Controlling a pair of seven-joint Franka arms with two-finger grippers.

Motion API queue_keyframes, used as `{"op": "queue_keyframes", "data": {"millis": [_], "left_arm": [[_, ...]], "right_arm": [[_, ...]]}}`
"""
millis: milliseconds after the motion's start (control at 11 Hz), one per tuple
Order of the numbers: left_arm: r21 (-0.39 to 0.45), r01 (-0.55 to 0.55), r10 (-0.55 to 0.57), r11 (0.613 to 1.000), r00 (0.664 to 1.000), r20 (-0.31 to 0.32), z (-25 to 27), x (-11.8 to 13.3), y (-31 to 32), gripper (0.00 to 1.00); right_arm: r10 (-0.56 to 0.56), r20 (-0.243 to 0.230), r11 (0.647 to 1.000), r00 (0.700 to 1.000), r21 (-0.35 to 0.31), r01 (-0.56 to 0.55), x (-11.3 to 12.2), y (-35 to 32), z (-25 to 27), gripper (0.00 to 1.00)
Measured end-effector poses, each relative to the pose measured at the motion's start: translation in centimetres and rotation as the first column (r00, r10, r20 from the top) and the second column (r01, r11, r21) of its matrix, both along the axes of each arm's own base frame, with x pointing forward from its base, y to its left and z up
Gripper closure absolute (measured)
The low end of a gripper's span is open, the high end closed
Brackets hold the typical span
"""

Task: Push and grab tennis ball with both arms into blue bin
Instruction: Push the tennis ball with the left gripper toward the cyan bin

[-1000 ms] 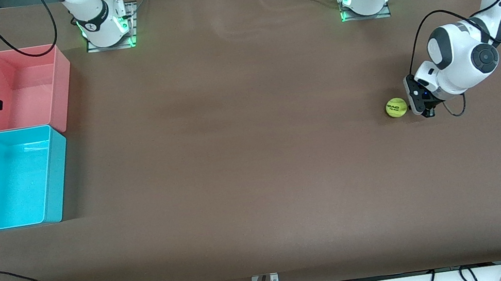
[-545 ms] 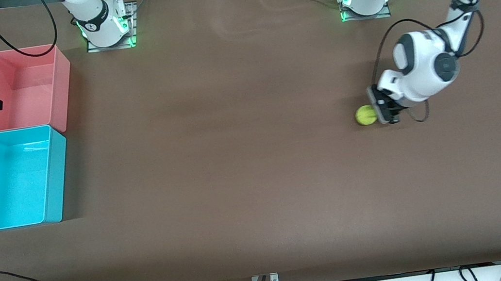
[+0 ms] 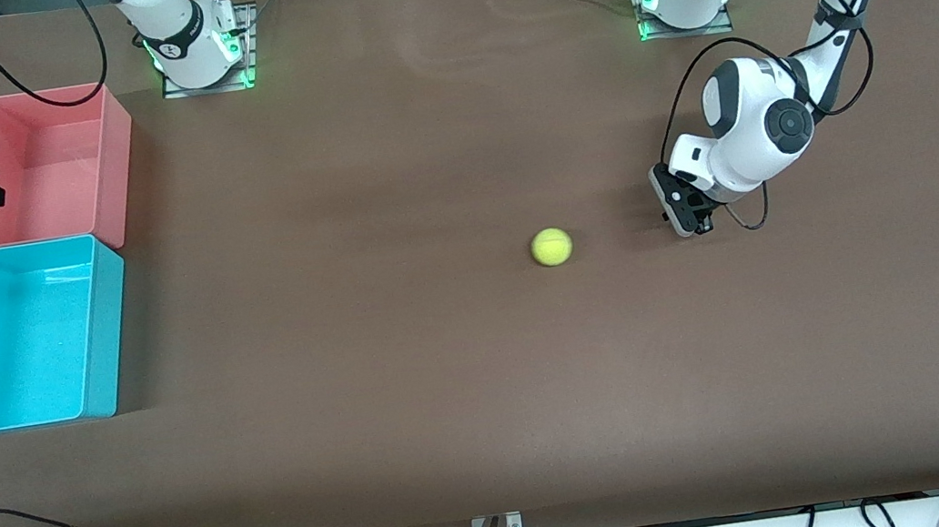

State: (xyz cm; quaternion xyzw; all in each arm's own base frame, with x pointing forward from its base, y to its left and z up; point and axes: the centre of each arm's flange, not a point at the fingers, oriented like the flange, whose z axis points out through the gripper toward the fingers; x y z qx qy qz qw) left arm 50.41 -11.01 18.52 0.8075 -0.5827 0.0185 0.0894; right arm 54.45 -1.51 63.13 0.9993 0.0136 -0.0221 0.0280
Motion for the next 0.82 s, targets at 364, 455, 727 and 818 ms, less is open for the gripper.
{"op": "queue_keyframes", "data": {"millis": [364,455,727,818], "left_arm": [[-0.001,0.008,-0.008,1.000,1.000,0.002,0.07,-0.03,-0.41,0.99],[-0.001,0.009,-0.009,1.000,1.000,0.002,0.10,-0.02,-0.46,0.99],[-0.001,0.008,-0.008,1.000,1.000,0.003,0.11,-0.01,-0.46,0.99],[-0.001,0.009,-0.009,1.000,1.000,0.003,0.11,-0.01,-0.46,0.99]], "right_arm": [[0.000,0.000,1.000,1.000,0.000,0.000,0.00,0.00,0.00,0.00],[0.000,0.000,1.000,1.000,0.000,0.000,0.00,0.00,0.00,0.00],[0.000,-0.003,1.000,1.000,0.000,0.000,0.01,0.05,-0.07,0.00],[0.004,-0.009,1.000,1.000,0.006,-0.004,0.07,0.30,-0.27,0.00]]}}
